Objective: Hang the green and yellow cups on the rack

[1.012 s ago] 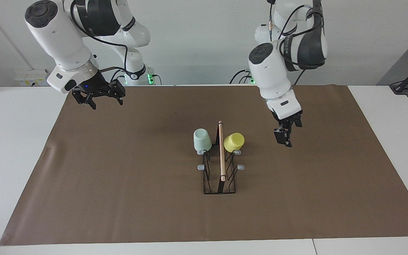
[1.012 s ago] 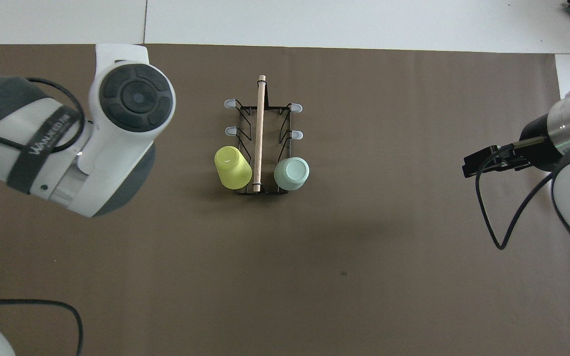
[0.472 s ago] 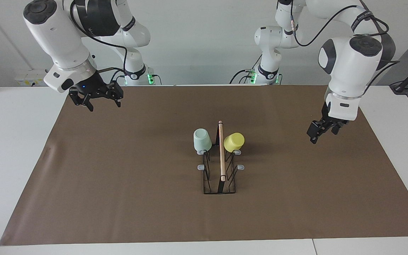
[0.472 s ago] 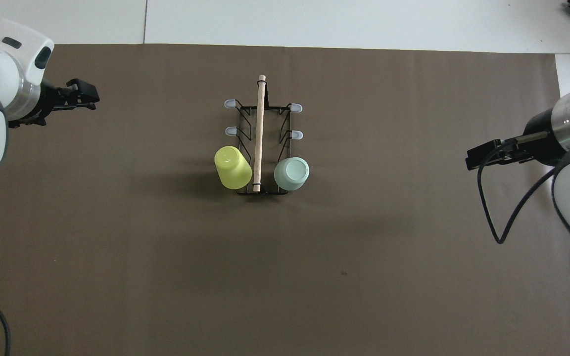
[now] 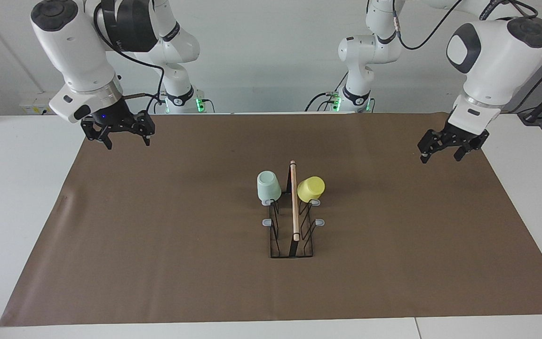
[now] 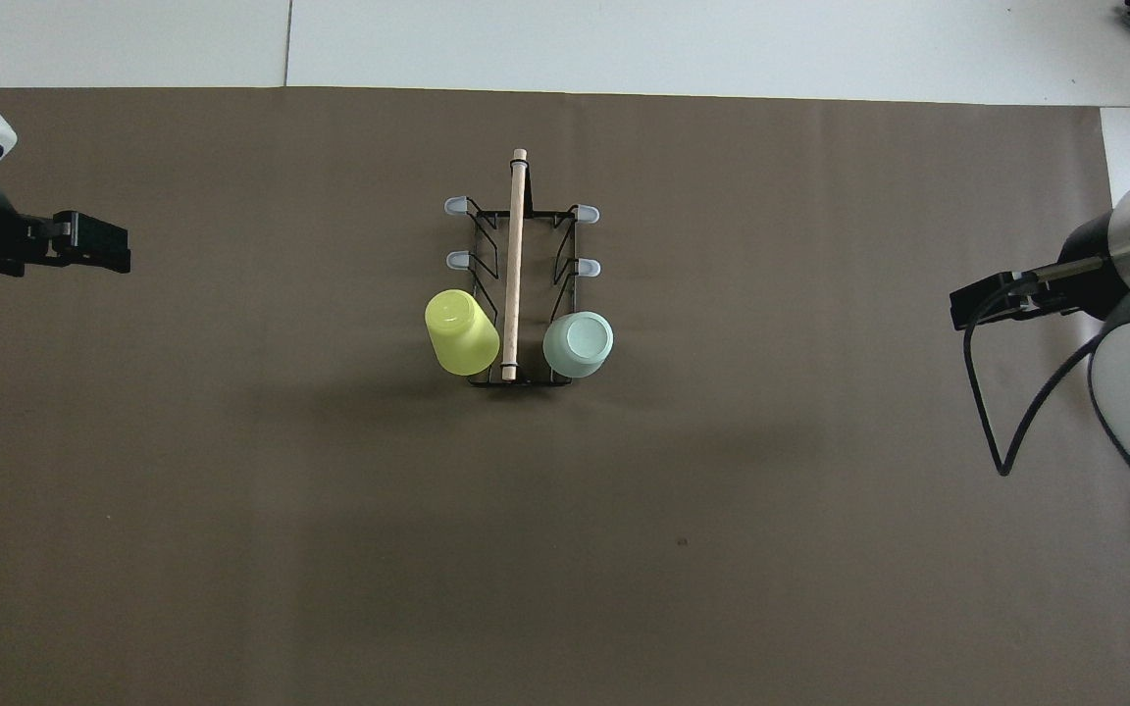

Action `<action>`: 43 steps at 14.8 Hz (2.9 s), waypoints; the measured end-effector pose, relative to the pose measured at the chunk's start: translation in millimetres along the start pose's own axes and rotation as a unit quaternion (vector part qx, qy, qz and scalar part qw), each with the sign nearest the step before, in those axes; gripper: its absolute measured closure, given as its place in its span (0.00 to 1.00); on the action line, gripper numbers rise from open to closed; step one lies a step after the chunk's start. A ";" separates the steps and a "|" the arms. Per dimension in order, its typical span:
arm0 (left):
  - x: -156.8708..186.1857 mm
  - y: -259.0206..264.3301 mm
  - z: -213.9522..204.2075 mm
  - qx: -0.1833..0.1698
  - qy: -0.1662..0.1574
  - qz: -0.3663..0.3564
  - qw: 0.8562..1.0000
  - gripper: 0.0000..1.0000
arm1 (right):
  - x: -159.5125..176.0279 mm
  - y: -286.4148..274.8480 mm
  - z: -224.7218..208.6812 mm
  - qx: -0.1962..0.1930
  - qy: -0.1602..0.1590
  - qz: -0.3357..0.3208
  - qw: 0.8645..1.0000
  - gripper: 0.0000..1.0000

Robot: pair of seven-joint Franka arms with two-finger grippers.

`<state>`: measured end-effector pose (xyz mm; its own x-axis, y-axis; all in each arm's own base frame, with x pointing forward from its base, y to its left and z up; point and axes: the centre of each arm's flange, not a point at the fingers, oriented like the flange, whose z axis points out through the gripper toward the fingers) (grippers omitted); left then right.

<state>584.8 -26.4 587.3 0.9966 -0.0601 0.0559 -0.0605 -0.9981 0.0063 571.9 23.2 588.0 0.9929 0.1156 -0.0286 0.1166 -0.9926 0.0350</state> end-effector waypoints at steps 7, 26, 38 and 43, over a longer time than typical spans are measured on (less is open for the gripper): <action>-37.1 21.3 -39.9 -0.004 -0.026 0.032 0.999 0.00 | 5.3 2.1 -3.6 -0.002 0.024 0.001 1.000 0.00; -52.7 17.6 -52.3 -0.004 -0.022 0.030 0.999 0.00 | 6.3 -0.3 -3.7 0.012 0.027 0.003 1.000 0.00; -54.2 18.2 -51.5 -0.004 -0.028 0.031 0.999 0.00 | 6.3 -0.3 -3.7 0.012 0.027 0.003 1.000 0.00; -54.2 16.9 -51.5 -0.005 -0.028 0.030 0.999 0.00 | 6.3 -0.1 -3.6 0.012 0.027 0.003 1.000 0.00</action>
<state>526.9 -39.5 635.8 0.9927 -0.1209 0.0008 -0.1209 -0.9926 0.0136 578.2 24.1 591.5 0.9935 0.1111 0.0254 0.1109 -0.9938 0.0119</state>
